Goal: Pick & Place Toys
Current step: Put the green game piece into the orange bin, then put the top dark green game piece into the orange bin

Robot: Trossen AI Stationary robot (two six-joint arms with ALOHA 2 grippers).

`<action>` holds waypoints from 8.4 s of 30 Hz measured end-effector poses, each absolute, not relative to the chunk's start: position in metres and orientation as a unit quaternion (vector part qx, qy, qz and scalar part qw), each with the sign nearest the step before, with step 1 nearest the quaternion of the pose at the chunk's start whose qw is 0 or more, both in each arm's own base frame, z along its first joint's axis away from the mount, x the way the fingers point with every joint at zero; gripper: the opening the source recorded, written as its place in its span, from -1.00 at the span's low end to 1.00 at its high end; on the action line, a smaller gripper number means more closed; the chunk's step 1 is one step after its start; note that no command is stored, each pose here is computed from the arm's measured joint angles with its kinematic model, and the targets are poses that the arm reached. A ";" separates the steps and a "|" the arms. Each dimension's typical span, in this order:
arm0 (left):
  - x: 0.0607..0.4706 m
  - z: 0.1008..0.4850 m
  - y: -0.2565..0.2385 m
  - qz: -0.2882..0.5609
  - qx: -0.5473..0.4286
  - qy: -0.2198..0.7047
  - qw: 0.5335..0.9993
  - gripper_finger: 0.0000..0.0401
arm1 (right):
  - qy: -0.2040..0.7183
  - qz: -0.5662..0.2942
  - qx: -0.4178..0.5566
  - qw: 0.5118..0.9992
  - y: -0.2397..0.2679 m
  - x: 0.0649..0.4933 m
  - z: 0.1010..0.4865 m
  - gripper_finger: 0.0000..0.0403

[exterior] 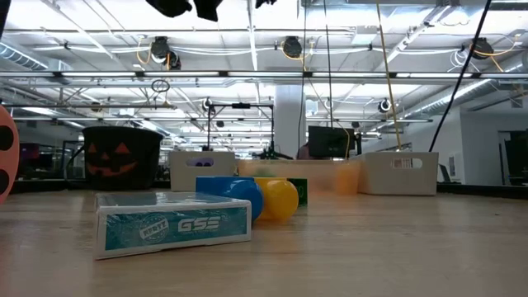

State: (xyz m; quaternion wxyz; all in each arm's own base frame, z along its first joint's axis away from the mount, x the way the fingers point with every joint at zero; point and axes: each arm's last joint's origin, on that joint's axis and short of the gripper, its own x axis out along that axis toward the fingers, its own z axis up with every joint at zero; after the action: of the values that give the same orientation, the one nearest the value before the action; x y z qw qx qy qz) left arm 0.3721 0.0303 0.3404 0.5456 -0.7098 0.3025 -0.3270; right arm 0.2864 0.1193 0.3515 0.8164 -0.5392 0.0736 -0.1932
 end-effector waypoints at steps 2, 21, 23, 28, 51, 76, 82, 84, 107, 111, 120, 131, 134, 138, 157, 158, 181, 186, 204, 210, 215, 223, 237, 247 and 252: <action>0.373 0.339 0.031 -0.327 -0.709 0.303 0.547 -0.93 | 0.073 -0.193 -0.538 0.817 0.120 0.288 0.350 0.21; 0.374 0.338 0.031 -0.328 -0.706 0.303 0.549 -0.96 | 0.076 -0.223 -0.544 0.805 0.110 0.302 0.345 -0.08; 0.374 0.338 0.031 -0.328 -0.706 0.304 0.549 -0.95 | 0.074 -0.225 -0.545 0.804 0.110 0.301 0.346 -0.17; 0.374 0.338 0.031 -0.330 -0.704 0.303 0.551 -0.80 | 0.073 -0.227 -0.549 0.801 0.110 0.301 0.347 -0.37; 0.375 0.334 0.037 -0.322 -0.682 0.272 0.598 -0.39 | 0.097 -0.252 -0.541 0.796 0.108 0.300 0.346 -0.37; 0.349 0.334 0.138 -0.289 -0.535 0.133 0.782 0.04 | 0.081 -0.337 -0.375 0.860 0.096 0.280 0.366 -0.37; 0.336 0.334 0.169 -0.247 -0.498 0.083 0.827 0.04 | 0.087 -0.384 -0.316 0.863 0.058 0.274 0.375 -0.37; 0.333 0.334 0.176 -0.238 -0.488 0.074 0.836 0.04 | 0.094 -0.393 -0.306 0.862 0.043 0.272 0.376 -0.37; 0.298 0.339 0.220 -0.222 -0.403 0.046 0.887 0.04 | 0.300 -0.236 -0.015 0.924 -0.164 0.295 0.338 -0.37; 0.284 0.352 0.224 -0.221 -0.374 0.031 0.900 0.04 | 0.343 -0.195 0.031 0.918 -0.185 0.309 0.321 -0.37; 0.247 0.383 0.225 -0.220 -0.321 0.009 0.921 0.04 | 0.449 -0.156 0.084 0.876 -0.211 0.336 0.268 -0.37; 0.227 0.408 0.210 -0.224 -0.282 -0.011 0.933 0.04 | 0.525 -0.132 0.131 0.831 -0.220 0.347 0.211 -0.37; 0.229 0.408 0.208 -0.228 -0.283 -0.009 0.932 0.04 | 0.534 -0.137 0.143 0.822 -0.226 0.347 0.199 -0.37; 0.231 0.407 0.206 -0.232 -0.286 -0.007 0.930 0.04 | 0.544 -0.135 0.143 0.816 -0.233 0.345 0.190 -0.37; 0.234 0.407 0.205 -0.221 -0.283 -0.016 0.933 0.04 | 0.564 -0.136 0.134 0.804 -0.256 0.334 0.167 -0.37; 0.234 0.407 0.205 -0.221 -0.283 -0.016 0.933 0.04 | 0.570 -0.134 0.136 0.799 -0.256 0.334 0.164 -0.37; 0.235 0.403 0.207 -0.215 -0.295 -0.005 0.931 0.04 | 0.603 -0.164 0.072 0.778 -0.254 0.337 0.157 -0.19; 0.235 0.402 0.207 -0.214 -0.296 -0.005 0.931 0.04 | 0.602 -0.163 0.073 0.778 -0.254 0.337 0.157 -0.02; 0.237 0.403 0.207 -0.192 -0.313 -0.020 0.930 0.04 | 0.511 -0.222 0.081 0.826 -0.245 0.327 0.229 0.11; 0.245 0.404 0.201 -0.173 -0.339 -0.039 0.924 0.04 | 0.420 -0.248 0.075 0.870 -0.232 0.328 0.274 0.10; 0.253 0.404 0.190 -0.196 -0.307 -0.033 0.931 0.04 | 0.325 -0.272 0.124 0.897 -0.217 0.336 0.302 0.11; 0.269 0.397 0.164 -0.290 -0.302 0.038 0.908 0.04 | 0.300 -0.231 0.167 0.910 -0.178 0.338 0.326 0.11; 0.275 0.358 0.091 -0.128 -0.236 0.204 0.941 0.04 | 0.268 -0.175 0.126 0.939 -0.067 0.327 0.336 0.11; 0.284 0.345 0.046 -0.064 -0.224 0.281 0.931 0.04 | 0.221 -0.145 0.208 0.942 -0.028 0.279 0.292 0.11; 0.281 0.332 0.026 0.067 -0.230 0.339 0.910 0.04 | 0.172 -0.106 0.245 0.948 -0.007 0.254 0.279 0.11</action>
State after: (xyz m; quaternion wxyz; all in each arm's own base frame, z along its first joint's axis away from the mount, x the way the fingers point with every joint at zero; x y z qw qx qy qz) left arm 0.2808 0.0263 0.3324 0.9097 -0.2302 0.3390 0.0673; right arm 0.2539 -0.0067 0.2791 0.9481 0.2451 0.1722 -0.1063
